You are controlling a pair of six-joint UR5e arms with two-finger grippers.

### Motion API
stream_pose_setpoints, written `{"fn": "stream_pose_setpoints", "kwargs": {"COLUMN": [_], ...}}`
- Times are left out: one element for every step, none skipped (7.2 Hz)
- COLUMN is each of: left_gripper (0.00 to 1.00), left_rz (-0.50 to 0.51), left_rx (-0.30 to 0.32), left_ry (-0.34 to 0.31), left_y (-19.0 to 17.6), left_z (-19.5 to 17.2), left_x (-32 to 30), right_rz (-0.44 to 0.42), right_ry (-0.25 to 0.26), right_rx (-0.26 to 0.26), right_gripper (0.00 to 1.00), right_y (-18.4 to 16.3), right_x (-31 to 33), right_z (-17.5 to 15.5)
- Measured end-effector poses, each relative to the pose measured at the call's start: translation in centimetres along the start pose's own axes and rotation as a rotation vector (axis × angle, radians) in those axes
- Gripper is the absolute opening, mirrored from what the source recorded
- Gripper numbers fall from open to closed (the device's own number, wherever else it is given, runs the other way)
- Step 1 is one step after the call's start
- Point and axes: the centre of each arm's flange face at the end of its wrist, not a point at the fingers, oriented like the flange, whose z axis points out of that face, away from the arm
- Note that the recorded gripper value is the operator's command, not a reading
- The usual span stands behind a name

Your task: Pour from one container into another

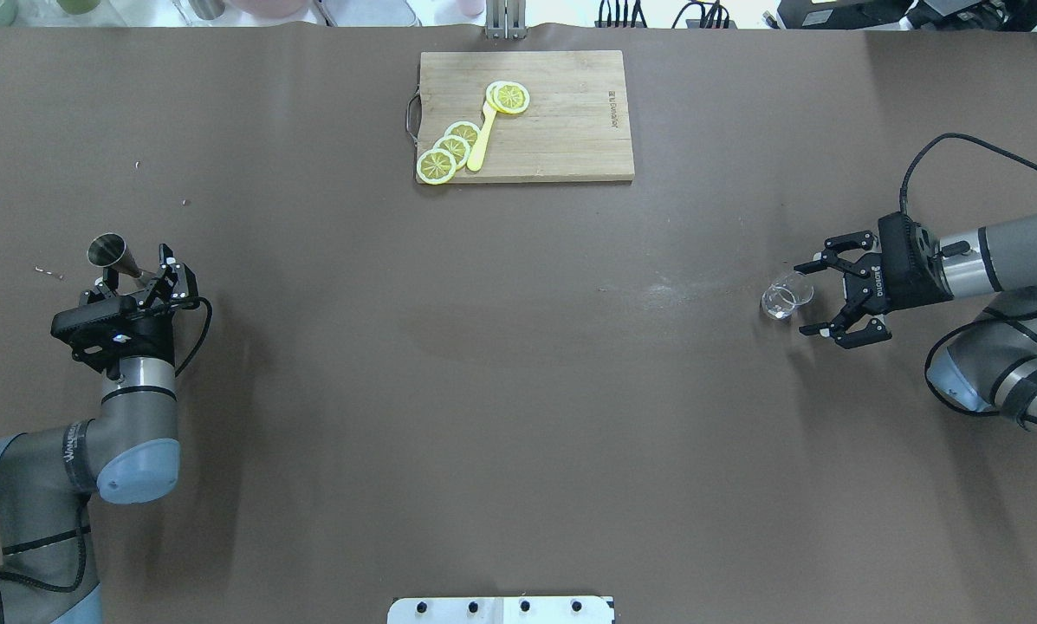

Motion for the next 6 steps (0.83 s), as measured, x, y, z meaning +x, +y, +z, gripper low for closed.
{"fn": "stream_pose_setpoints", "kwargs": {"left_gripper": [0.73,0.71,0.70,0.63,0.48,0.38], "left_rz": [0.002,0.004,0.006,0.008,0.010,0.010], "left_rx": [0.000,0.000,-0.001,-0.001,-0.001,-0.001], "left_ry": [-0.001,-0.002,-0.003,-0.004,-0.005,-0.005], "left_y": [0.08,0.17,0.27,0.33,0.36,0.37], "left_z": [0.01,0.04,0.05,0.06,0.08,0.10], "left_x": [-0.09,-0.24,-0.40,-0.54,-0.68,-0.77], "right_rz": [-0.004,-0.006,-0.006,-0.005,-0.001,0.006], "right_ry": [0.000,0.000,0.000,0.002,0.006,0.010], "right_rx": [0.004,0.007,0.009,0.013,0.016,0.018], "right_gripper": [0.95,0.95,0.95,0.95,0.94,0.94], "right_y": [0.18,0.24,0.12,-0.15,-0.43,-0.62], "right_x": [0.16,0.25,0.35,0.50,0.70,0.83], "right_z": [0.15,0.23,0.32,0.45,0.58,0.70]}}
